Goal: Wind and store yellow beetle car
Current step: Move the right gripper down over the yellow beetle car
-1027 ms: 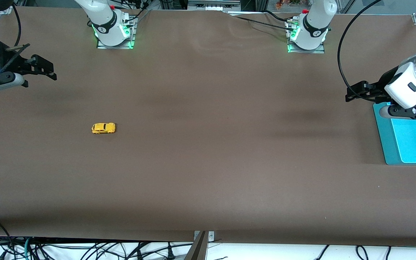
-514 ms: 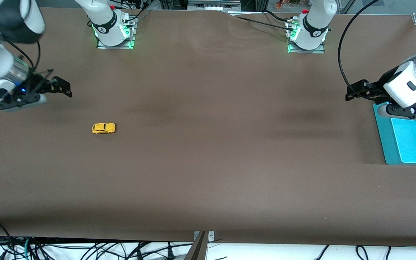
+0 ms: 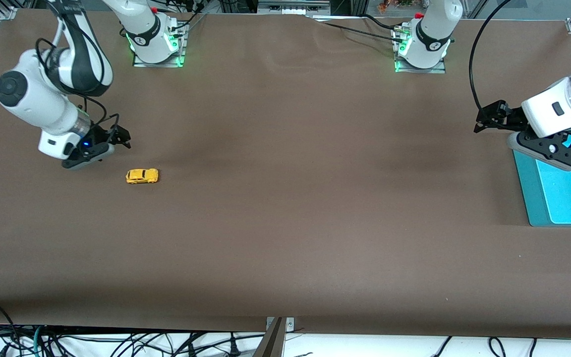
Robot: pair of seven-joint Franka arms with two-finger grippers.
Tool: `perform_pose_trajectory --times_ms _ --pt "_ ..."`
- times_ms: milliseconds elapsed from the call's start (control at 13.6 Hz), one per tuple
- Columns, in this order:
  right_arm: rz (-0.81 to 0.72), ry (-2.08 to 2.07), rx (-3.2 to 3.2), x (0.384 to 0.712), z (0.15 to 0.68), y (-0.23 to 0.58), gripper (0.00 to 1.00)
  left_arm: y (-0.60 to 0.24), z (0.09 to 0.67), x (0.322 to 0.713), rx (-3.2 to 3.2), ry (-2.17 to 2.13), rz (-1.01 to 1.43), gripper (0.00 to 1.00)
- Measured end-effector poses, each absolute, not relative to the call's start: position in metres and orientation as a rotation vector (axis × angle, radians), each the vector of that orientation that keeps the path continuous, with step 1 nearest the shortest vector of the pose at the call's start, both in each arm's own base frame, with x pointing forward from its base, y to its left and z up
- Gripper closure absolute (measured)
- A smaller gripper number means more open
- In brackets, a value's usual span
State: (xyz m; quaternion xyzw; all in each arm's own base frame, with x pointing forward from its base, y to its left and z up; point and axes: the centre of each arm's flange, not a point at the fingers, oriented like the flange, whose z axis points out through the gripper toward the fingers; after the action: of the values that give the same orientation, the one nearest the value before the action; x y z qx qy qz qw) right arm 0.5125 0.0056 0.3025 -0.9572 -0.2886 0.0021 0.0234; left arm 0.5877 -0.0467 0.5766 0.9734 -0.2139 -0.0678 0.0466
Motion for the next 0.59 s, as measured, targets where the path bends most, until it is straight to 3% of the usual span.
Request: perform_pose_trajectory --times_ms 293,587 --pt "-0.055 -1.552 -2.686 0.521 0.257 0.006 0.0 -0.046 0.573 0.588 2.94 -0.747 -0.222 0.0" --pt "-0.091 -1.905 -2.461 0.524 0.22 0.007 0.0 -0.046 0.562 0.59 2.847 -0.98 -0.254 0.0"
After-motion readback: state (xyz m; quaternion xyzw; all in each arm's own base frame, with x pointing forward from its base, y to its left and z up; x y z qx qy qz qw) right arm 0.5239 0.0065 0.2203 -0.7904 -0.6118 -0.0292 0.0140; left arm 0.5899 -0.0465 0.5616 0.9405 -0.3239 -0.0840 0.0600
